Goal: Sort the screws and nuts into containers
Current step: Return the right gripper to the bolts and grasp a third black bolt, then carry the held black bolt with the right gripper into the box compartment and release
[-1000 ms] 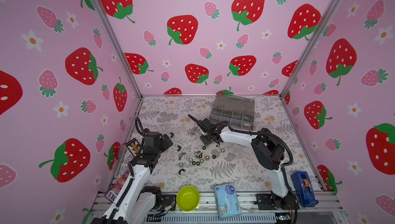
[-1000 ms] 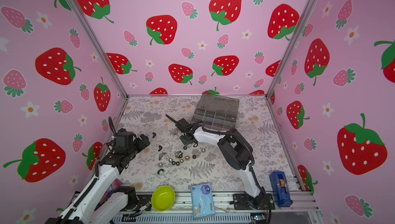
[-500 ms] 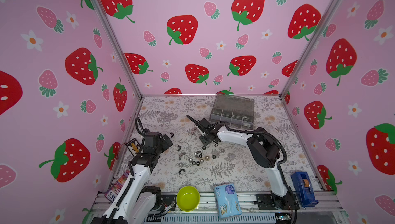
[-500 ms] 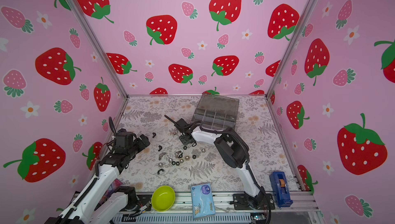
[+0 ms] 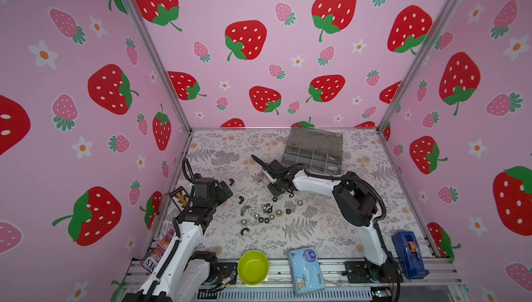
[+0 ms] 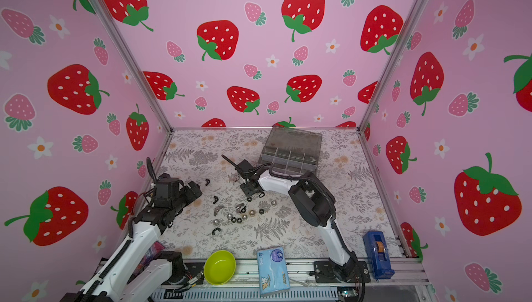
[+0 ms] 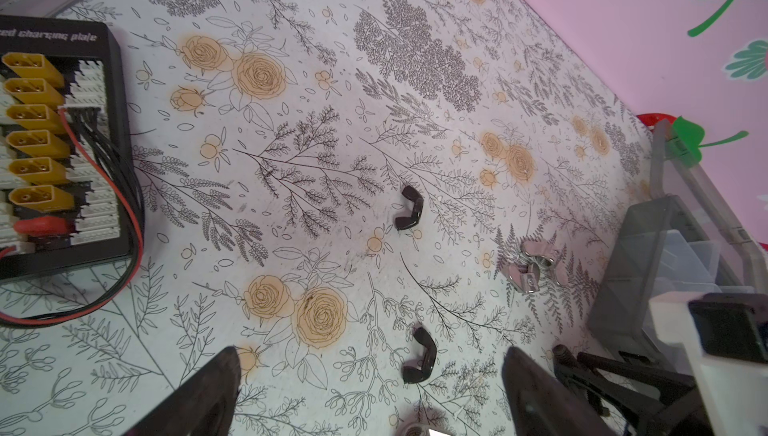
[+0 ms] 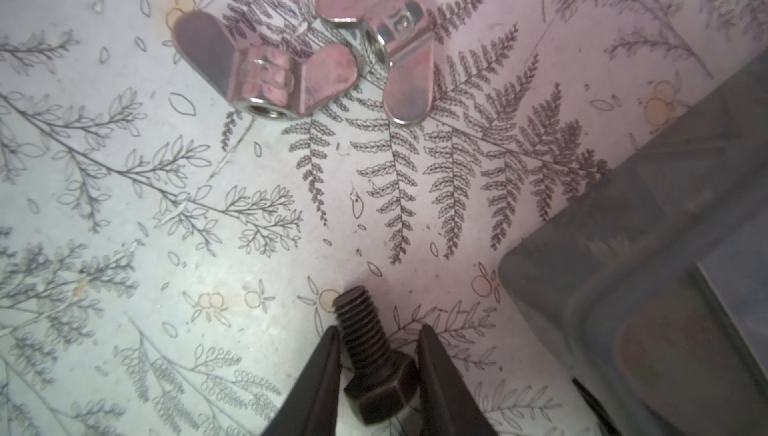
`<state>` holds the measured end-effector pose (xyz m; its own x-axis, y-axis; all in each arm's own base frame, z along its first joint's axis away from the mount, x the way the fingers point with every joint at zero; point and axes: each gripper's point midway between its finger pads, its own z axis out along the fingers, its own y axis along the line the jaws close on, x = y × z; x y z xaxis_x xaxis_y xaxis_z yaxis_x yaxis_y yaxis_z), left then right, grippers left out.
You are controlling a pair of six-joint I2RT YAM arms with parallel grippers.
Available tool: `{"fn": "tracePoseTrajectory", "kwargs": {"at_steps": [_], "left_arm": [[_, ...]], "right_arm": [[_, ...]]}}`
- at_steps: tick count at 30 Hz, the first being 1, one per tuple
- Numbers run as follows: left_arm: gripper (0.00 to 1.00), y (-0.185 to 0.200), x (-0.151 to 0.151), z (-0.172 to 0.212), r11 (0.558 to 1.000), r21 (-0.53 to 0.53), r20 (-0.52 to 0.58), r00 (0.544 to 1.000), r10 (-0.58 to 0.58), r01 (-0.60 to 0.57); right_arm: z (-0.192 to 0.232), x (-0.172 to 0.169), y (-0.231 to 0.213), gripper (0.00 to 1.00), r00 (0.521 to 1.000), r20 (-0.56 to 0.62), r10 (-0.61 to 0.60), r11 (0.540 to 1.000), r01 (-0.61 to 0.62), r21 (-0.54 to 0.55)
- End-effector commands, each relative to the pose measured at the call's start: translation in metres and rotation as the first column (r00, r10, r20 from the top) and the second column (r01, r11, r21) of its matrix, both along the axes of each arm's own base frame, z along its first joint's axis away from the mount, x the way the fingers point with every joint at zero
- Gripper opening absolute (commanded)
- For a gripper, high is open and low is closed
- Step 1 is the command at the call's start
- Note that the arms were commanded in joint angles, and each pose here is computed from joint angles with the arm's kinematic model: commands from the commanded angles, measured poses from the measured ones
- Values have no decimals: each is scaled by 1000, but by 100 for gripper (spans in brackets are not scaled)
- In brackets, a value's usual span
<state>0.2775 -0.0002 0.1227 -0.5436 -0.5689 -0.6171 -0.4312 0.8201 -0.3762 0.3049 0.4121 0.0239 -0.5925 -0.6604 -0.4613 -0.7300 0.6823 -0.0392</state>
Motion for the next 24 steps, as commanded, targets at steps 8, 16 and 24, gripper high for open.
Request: {"fn": "tracePoseTrajectory", "kwargs": {"at_steps": [8, 16, 24], "left_arm": [[99, 2, 5, 15, 1000, 4, 33, 999, 19, -19], [99, 3, 5, 19, 1000, 12, 32, 999, 15, -16], [99, 5, 4, 29, 999, 30, 48, 999, 12, -14]], "right_arm": [[-22, -19, -15, 19, 997, -81, -3, 999, -1, -50], [-2, -16, -11, 6, 998, -60, -16, 1000, 16, -7], [33, -12, -14, 0, 998, -8, -61, 997, 62, 54]]}}
